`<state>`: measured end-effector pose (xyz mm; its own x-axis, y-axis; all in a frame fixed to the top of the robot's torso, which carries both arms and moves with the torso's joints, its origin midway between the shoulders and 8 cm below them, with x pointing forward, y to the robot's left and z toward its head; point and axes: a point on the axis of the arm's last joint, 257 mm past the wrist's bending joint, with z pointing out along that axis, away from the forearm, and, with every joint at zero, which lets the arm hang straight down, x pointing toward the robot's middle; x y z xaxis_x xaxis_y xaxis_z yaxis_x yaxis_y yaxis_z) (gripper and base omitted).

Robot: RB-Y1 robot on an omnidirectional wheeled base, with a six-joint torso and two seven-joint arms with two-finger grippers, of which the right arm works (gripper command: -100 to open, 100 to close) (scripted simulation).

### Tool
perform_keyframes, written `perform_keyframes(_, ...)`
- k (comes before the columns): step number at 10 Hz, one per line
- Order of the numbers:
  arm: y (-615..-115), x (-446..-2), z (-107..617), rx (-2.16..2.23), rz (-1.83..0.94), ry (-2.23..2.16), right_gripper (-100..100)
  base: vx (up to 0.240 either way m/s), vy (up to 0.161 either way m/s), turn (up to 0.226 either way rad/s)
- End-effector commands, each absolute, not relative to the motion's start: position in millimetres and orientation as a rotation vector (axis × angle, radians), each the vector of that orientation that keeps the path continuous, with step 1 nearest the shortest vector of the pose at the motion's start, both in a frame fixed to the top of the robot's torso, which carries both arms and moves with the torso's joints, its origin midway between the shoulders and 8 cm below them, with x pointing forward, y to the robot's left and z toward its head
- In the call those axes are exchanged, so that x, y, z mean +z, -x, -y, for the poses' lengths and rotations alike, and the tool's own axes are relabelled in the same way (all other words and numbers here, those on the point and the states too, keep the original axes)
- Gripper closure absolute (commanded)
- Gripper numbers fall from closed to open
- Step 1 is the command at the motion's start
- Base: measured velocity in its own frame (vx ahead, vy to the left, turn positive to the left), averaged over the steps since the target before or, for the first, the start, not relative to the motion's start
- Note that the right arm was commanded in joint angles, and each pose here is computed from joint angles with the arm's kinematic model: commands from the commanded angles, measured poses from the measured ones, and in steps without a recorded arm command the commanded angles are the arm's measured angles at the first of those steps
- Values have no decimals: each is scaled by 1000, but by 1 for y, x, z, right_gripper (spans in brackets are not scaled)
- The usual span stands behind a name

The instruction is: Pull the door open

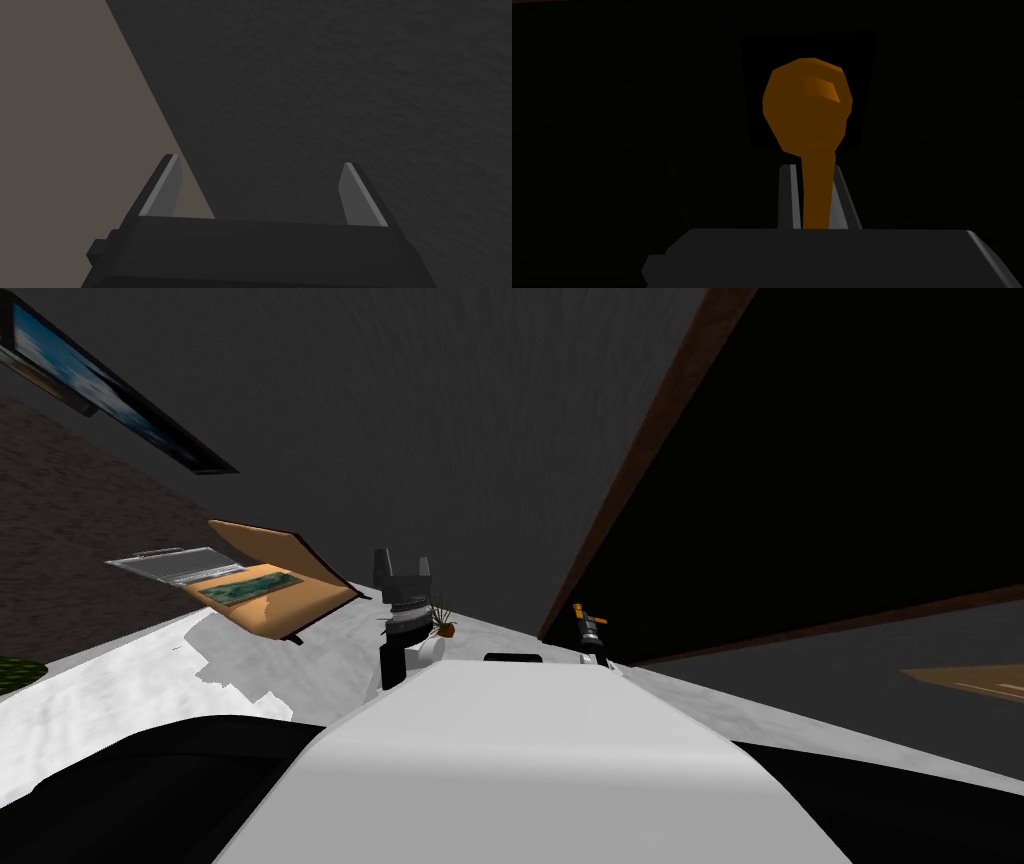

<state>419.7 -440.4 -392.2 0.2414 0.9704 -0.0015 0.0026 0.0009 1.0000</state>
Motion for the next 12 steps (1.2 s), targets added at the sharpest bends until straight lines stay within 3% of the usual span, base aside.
perform_keyframes(1, -420, -391, 439, 1029, -1030, -1313, 100, -9, 0, 4)
perform_keyframes(4, -417, -393, 439, 1035, -1040, -1310, 100, -31, -8, 30)
perform_keyframes(12, -399, -392, 431, 1117, -1120, -1261, 100, -210, -47, 124)
